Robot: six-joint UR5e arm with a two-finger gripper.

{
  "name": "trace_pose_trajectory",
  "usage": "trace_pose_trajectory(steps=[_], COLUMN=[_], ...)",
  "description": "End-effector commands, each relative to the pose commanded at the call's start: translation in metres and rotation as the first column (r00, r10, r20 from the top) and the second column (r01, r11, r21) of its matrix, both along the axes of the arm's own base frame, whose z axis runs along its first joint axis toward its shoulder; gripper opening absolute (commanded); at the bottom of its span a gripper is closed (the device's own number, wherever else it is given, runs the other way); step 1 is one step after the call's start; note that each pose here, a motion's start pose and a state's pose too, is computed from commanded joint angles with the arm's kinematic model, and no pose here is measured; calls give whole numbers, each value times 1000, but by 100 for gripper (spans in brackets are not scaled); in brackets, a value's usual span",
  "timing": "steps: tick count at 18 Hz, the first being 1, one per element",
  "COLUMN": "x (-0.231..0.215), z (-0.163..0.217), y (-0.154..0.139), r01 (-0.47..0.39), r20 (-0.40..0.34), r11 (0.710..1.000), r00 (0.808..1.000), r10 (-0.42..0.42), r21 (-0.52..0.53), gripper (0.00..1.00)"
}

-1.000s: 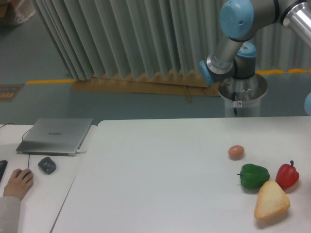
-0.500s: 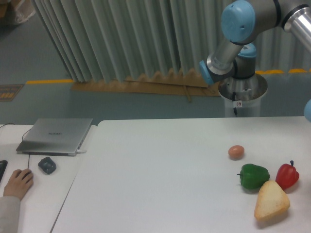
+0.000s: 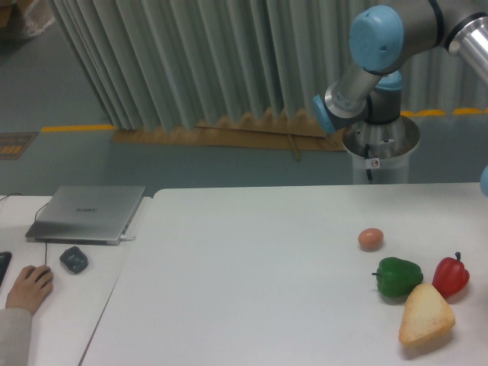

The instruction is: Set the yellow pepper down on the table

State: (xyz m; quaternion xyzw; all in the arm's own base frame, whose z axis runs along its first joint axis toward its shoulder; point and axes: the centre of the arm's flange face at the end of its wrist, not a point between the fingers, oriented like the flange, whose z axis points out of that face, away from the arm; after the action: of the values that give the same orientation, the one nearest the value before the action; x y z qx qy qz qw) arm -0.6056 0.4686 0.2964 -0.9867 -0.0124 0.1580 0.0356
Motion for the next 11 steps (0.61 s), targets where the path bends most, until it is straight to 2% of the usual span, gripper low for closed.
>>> trace_pose_trajectory(steps=[2, 11], x=[-2, -2], z=[-12, -18], y=[1, -2], r01=[0, -3], r20=[13, 20], r11=[1000, 1000], r00=[1000, 1000], r10=[0, 3], r21=[-9, -11], gripper=[100, 100])
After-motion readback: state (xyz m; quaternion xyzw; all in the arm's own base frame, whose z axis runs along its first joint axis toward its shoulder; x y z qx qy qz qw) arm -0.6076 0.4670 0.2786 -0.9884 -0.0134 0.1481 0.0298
